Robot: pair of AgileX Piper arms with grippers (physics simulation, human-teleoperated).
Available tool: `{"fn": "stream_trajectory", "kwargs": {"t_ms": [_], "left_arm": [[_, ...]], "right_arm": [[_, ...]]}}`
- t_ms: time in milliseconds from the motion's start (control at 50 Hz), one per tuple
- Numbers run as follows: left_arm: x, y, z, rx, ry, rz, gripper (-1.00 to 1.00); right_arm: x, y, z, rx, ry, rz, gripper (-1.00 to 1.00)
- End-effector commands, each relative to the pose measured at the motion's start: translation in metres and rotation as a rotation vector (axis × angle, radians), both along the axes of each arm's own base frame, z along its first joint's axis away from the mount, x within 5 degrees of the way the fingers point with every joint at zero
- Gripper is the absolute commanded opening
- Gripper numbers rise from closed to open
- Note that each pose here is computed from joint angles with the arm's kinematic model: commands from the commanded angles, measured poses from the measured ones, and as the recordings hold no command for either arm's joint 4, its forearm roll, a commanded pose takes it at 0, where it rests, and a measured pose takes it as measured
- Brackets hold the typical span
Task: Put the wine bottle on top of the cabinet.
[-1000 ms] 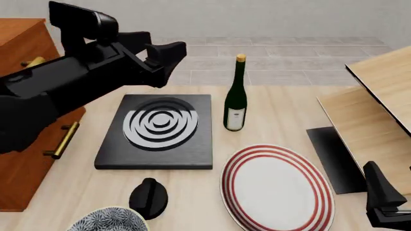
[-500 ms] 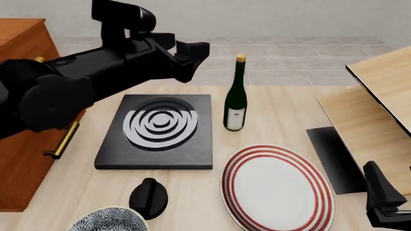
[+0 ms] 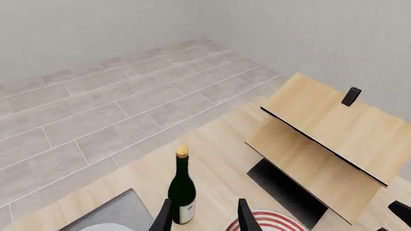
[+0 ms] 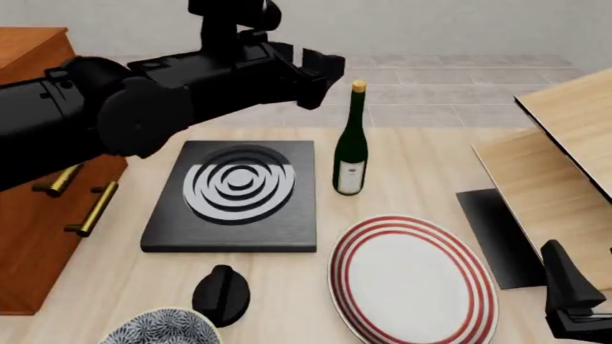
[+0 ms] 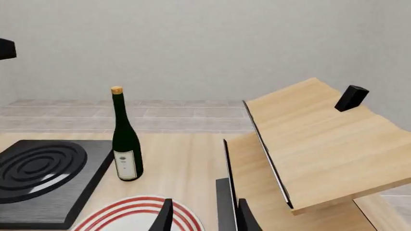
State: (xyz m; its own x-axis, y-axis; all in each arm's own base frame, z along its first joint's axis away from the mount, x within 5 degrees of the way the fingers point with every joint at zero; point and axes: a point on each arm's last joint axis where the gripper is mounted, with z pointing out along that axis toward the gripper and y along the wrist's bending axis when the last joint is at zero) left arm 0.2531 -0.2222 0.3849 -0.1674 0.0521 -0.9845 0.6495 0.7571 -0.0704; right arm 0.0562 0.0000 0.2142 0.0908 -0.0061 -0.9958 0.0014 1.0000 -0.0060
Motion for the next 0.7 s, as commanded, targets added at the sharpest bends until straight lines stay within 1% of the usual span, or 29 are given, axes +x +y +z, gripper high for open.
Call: {"fn": "stream_trajectory", "kwargs": {"t_ms": [20, 160, 220, 360, 520, 620, 700], "left_arm": [[0.006, -0.014, -0.001, 0.013, 0.008, -0.019, 1.00], [0.009, -0.020, -0.008, 0.023, 0.015, -0.028, 1.00], [0.010, -0.026, -0.015, 0.051, 0.012, -0.041, 1.00], [0.018, -0.029, -0.015, 0.066, 0.003, -0.035, 1.00], [0.028, -0.029, -0.009, 0.054, 0.005, -0.014, 1.00], [0.038, -0.034, -0.014, 0.065, 0.006, -0.010, 1.00], [0.041, -0.038, -0.016, 0.080, -0.002, -0.016, 1.00]], "right_arm": [[0.000, 0.000, 0.000, 0.000, 0.000, 0.000, 1.00], [0.000, 0.000, 0.000, 0.000, 0.000, 0.000, 1.00], [0.000, 0.000, 0.000, 0.000, 0.000, 0.000, 1.00], [0.000, 0.000, 0.000, 0.000, 0.000, 0.000, 1.00], [0.000, 0.000, 0.000, 0.000, 0.000, 0.000, 1.00], [0.000, 0.000, 0.000, 0.000, 0.000, 0.000, 1.00], [0.000, 0.000, 0.000, 0.000, 0.000, 0.000, 1.00]]}}
